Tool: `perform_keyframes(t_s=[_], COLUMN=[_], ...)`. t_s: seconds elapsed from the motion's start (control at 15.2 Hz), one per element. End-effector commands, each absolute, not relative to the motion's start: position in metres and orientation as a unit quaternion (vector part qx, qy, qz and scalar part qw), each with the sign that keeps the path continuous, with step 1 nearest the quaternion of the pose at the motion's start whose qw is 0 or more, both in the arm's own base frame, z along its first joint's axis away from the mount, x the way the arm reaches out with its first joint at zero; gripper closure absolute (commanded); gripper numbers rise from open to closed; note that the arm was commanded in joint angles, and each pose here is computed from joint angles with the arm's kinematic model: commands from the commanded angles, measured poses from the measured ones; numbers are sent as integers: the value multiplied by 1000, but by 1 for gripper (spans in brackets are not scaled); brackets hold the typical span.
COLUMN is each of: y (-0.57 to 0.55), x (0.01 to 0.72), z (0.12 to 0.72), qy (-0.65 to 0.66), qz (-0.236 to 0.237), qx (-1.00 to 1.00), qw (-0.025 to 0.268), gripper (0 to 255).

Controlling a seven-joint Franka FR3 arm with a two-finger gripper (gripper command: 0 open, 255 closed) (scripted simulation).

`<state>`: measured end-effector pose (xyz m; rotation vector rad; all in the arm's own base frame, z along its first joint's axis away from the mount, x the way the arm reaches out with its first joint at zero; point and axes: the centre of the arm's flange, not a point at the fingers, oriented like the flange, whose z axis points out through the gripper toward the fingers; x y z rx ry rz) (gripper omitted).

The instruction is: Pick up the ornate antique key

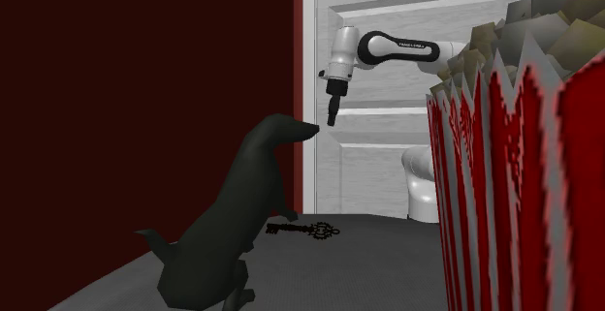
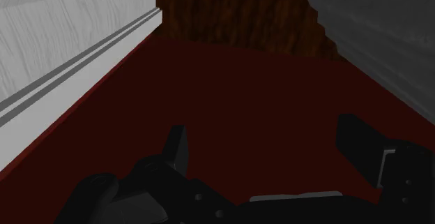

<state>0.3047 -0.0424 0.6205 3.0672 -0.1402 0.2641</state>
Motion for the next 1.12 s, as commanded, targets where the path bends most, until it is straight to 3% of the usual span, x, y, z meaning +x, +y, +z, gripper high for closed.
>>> perform_keyframes(t_s=[0.0,1.06], y=[-42,155], x=[305,343], z=[621,561], qy=[-45,-32], qz=[86,88], qx=[995,995], qw=[30,26], gripper=[0,0])
